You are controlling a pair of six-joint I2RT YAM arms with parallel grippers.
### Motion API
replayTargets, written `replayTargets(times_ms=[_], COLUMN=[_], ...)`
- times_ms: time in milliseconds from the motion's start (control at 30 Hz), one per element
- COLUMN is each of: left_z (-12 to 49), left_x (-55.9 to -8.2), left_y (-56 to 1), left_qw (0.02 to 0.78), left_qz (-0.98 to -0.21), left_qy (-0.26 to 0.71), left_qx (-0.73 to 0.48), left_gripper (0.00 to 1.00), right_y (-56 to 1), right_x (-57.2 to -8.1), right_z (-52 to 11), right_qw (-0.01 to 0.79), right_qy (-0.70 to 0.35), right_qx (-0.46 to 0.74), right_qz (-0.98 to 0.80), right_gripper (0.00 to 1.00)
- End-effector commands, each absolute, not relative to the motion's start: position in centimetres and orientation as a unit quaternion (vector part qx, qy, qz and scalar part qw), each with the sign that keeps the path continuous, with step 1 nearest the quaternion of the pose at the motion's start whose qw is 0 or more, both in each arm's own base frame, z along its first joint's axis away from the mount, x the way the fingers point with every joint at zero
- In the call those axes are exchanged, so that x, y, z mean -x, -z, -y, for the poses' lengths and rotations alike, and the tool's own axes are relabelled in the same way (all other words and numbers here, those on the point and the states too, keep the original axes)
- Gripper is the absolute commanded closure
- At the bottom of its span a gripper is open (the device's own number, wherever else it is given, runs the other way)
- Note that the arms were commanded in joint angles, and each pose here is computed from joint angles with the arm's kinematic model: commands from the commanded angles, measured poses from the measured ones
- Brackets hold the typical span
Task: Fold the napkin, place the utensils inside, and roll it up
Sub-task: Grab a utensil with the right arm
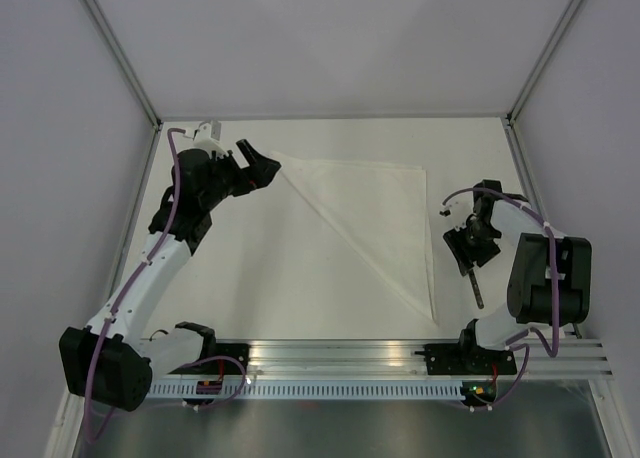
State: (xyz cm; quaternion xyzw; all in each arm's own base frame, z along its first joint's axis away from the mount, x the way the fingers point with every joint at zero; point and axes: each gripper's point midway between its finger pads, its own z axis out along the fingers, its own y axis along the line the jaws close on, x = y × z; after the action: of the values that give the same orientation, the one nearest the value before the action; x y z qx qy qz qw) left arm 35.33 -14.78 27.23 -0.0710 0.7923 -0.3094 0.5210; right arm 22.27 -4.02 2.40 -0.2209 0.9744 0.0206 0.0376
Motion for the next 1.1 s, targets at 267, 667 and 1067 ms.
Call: replayTargets(times_ms=[267, 667, 1067], left_z=[14.3, 13.4, 12.4], left_x=[-35.0, -35.4, -36.1], left_y=[-30.5, -32.8, -35.9], left_qw=[0.548, 0.565, 0.580], left_qz=[-0.768, -0.763, -0.753], left_qy=[0.321, 0.302, 0.294], left_qx=[0.080, 0.087, 0.099], left_gripper=[0.00, 0.00, 0.00], right_y=[-0.5, -1.6, -10.5], right_x=[-19.7, -24.0, -33.2], right_z=[5.8, 6.2, 4.2], right_qw=[-0.017, 0.047, 0.167], right_qy=[0.015, 0.033, -0.011], right_qx=[0.239, 0.212, 0.198], right_qz=[-0.971, -0.976, -0.966], right_gripper=[0.53, 0.99, 0.99])
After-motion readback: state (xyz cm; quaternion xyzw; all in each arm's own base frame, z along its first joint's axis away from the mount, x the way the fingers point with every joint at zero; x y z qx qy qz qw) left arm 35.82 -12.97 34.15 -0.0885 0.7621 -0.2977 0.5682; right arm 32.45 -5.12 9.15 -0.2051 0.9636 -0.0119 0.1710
